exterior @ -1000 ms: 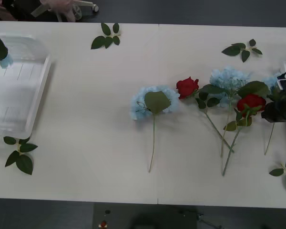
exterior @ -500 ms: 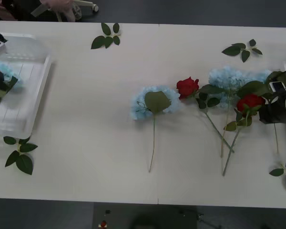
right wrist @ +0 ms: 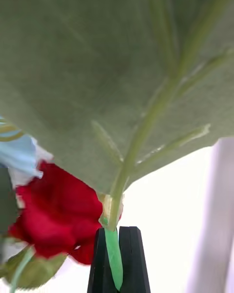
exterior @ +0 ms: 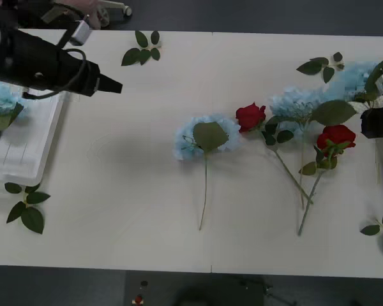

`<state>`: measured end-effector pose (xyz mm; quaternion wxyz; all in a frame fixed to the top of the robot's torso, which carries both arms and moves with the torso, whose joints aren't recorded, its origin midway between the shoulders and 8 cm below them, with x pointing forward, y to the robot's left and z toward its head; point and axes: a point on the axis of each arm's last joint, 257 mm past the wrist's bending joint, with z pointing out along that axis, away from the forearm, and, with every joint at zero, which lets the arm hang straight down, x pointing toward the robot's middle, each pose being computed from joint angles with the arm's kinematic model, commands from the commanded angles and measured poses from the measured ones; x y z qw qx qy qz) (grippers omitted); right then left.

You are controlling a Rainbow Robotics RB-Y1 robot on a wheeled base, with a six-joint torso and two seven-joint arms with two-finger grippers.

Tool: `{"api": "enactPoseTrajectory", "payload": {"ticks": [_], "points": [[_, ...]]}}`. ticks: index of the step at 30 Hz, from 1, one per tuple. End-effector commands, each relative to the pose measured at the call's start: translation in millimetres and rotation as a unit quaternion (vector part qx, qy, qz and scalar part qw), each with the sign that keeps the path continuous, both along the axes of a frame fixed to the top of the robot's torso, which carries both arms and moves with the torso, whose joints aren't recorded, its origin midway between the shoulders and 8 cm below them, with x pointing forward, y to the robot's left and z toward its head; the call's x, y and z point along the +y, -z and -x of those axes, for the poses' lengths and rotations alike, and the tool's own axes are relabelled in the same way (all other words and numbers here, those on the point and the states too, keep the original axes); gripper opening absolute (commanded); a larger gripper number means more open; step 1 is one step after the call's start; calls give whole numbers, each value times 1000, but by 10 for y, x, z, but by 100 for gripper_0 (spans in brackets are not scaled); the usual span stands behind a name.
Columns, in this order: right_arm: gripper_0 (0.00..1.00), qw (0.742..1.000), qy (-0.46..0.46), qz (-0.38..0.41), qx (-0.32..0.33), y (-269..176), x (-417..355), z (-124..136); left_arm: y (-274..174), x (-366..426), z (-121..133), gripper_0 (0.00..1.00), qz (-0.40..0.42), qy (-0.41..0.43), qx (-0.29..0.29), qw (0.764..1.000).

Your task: Put the red flowers into the right box and the blue flowers into the left box

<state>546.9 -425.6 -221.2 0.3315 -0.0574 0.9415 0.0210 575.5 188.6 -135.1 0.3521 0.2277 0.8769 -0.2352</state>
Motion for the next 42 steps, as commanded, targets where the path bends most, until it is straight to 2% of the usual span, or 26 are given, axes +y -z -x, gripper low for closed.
{"api": "enactPoseTrajectory", "payload": {"ticks": [1, 3, 5, 8, 12, 14, 20, 26, 30, 33, 39, 40, 41, 42], "points": [[0, 998, -39, -24, -53, -554, -7, 49, 211, -164, 15, 100, 33, 6, -46, 998], [0, 994, -71, -42, -70, -670, 178, 123, 236, -238, 28, 100, 46, 15, -70, 996], [0, 986, -104, -95, -93, -807, 503, 218, 213, -337, 83, 100, 71, 30, -101, 992], [0, 967, -163, -139, -135, -1028, 985, 255, 139, -476, 221, 100, 110, 52, -107, 987], [0, 943, -227, -156, -185, -1287, 1443, 287, -43, -626, 415, 100, 151, 89, -112, 978], [0, 926, -258, -172, -216, -1433, 1738, 319, -222, -782, 588, 100, 186, 118, -110, 969], [0, 880, -344, -198, -259, -1750, 2537, 457, -334, -1377, 932, 100, 194, 177, -128, 956], [0, 833, -379, -269, -300, -2161, 3246, 501, -306, -1771, 826, 100, 196, 164, -161, 953], [0, 817, -381, -299, -312, -2272, 3591, 453, -399, -2221, 776, 100, 215, 156, -185, 946], [0, 810, -383, -316, -311, -2259, 3820, 413, -482, -2477, 791, 100, 248, 141, -192, 939], [0, 814, -380, -318, -305, -2121, 4120, 311, -639, -2702, 875, 98, 274, 151, -190, 931], [0, 815, -378, -318, -303, -2088, 4152, 294, -659, -2715, 880, 56, 275, 153, -191, 930], [0, 815, -377, -318, -303, -2087, 4161, 284, -658, -2721, 887, 31, 276, 153, -190, 930], [0, 817, -376, -318, -301, -2058, 4178, 276, -662, -2740, 901, 0, 278, 155, -187, 929]]}}
